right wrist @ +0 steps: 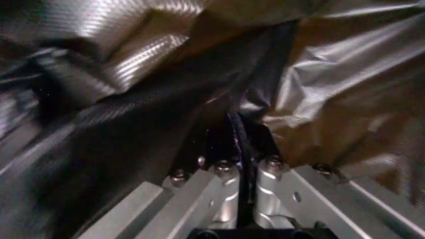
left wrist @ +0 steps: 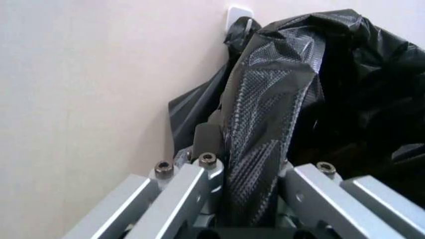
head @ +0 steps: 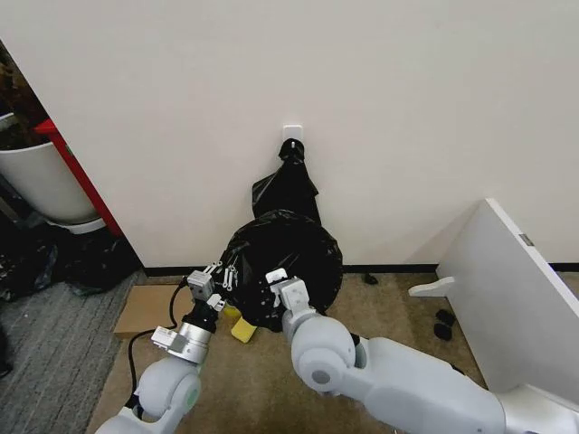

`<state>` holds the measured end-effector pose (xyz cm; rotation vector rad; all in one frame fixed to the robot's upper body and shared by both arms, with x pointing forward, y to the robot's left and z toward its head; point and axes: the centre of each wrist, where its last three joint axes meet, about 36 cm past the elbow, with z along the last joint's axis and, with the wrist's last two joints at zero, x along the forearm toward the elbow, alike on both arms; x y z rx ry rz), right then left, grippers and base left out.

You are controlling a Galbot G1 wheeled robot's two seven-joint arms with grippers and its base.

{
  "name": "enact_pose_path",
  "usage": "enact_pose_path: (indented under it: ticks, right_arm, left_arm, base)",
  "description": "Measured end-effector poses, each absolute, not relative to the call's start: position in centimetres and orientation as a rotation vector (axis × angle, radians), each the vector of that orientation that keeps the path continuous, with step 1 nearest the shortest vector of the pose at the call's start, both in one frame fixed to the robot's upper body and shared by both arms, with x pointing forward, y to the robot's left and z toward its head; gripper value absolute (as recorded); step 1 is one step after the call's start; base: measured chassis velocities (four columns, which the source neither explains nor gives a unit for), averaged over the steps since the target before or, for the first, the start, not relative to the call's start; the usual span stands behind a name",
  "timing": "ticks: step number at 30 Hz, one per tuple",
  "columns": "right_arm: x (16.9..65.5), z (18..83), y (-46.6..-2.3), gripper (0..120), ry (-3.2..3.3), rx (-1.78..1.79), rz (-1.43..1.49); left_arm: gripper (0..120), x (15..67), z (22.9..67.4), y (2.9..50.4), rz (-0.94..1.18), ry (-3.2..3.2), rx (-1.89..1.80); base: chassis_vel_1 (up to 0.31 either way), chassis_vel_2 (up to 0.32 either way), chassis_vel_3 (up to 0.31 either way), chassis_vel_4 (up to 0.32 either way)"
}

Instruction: Place the garbage bag over the trash bin.

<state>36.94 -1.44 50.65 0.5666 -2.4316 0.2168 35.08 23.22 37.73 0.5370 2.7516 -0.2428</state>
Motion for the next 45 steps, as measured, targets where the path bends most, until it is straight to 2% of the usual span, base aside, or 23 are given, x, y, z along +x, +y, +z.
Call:
enact_pose_path:
  ticks: [20, 31, 37, 39, 41, 42, 45]
  right_arm:
    - [42.6, 47.3, -1.3, 0, -2.478, 0.382, 0.253]
    - [42.6, 46.5, -1.5, 0, -2.507, 0.357, 0.276]
    - [40.4, 48.8, -2.4, 0, -2.584, 0.437, 0.185]
    - [38.9, 49.8, -2.9, 5, -2.628, 0.499, 0.119]
    - [36.1, 50.6, -3.8, 16, -2.696, 0.607, 0.023]
    - [36.1, 50.6, -3.8, 16, -2.696, 0.607, 0.023]
    - [33.5, 50.4, -5.3, 26, -2.771, 0.726, -0.058]
  left_arm:
    - [3, 34.3, 38.3, 22.6, -0.258, 2.701, 0.602]
    - [3, 34.0, 38.6, 22.6, -0.258, 2.693, 0.602]
    - [3, 34.5, 38.6, 23.0, -0.298, 2.723, 0.546]
    - [3, 34.5, 38.4, 23.2, -0.301, 2.747, 0.527]
    - [3, 34.6, 38.3, 23.4, -0.311, 2.799, 0.491]
    - [3, 34.6, 38.3, 23.4, -0.311, 2.799, 0.491]
    - [3, 34.7, 38.4, 23.3, -0.322, 2.874, 0.455]
  base:
    - [0.000, 0.000, 0.000, 0.000]
    - [0.000, 0.000, 0.000, 0.000]
    - [0.000, 0.000, 0.000, 0.000]
    - [0.000, 0.000, 0.000, 0.000]
    - [0.000, 0.000, 0.000, 0.000]
    - [0.000, 0.000, 0.000, 0.000]
    - [0.000, 0.000, 0.000, 0.000]
